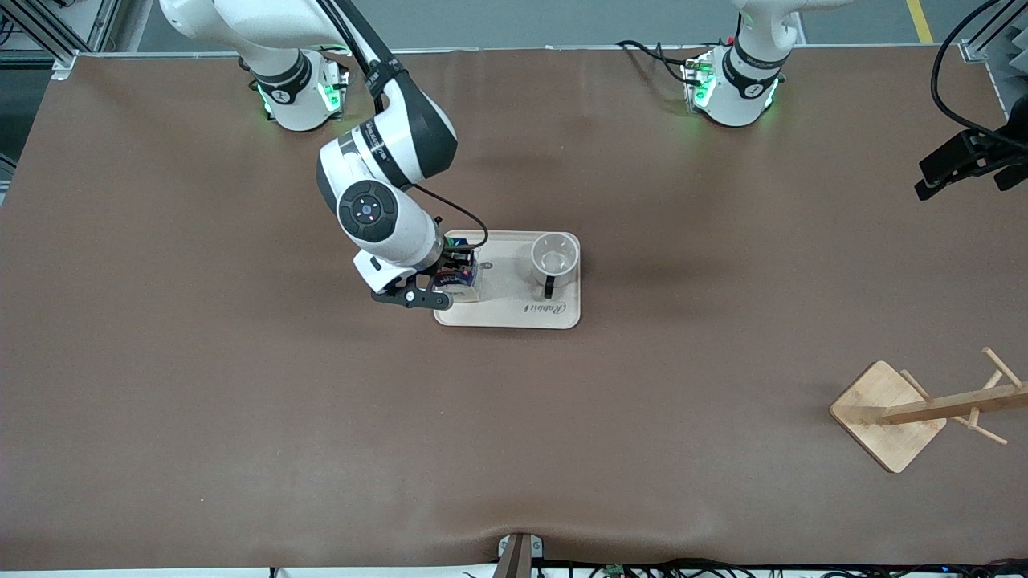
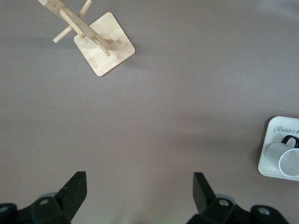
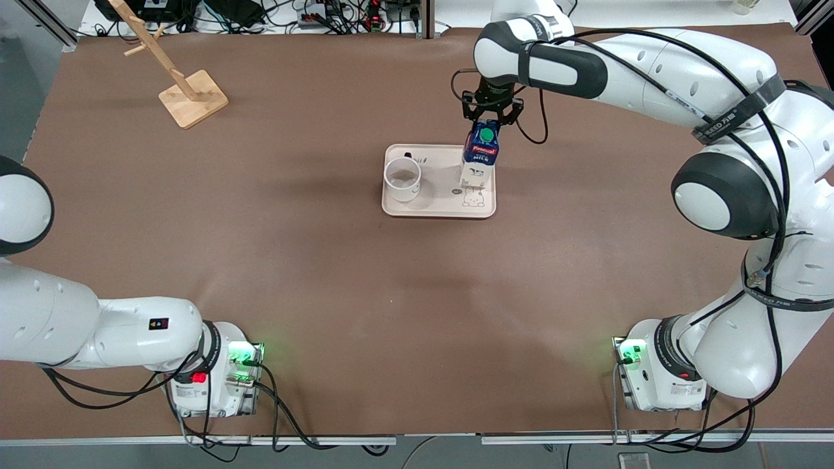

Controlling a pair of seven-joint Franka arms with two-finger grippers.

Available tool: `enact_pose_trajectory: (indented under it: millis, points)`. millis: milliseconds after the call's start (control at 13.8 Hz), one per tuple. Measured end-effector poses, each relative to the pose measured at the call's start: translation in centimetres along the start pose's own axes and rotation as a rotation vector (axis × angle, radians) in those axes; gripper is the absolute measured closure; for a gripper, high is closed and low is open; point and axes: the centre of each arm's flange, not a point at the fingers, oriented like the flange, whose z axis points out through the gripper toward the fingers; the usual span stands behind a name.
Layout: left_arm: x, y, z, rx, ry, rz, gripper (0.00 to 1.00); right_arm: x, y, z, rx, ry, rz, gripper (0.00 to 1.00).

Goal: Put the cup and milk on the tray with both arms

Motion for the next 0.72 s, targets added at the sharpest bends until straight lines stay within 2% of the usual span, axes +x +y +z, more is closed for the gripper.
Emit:
enact_pose_trajectory:
  millis: [217,290,725]
  points:
    - [-0.78,0.21,-0.22,-0.001,0.0,0.011,0.0,-0.05,0.04,0.17,-0.002,-0.002,0.017,0.06]
    - [-0.93,0.29,-0.29,-0.001,0.001,0.013,0.0,-0.09,-0.01,0.17,-0.002,-0.002,0.021,0.0]
    - [-1.08,0.96,-0.22,0.0,-0.001,0.025,0.0,-0.06,-0.29,-0.39,0.009,0.012,0.031,0.0]
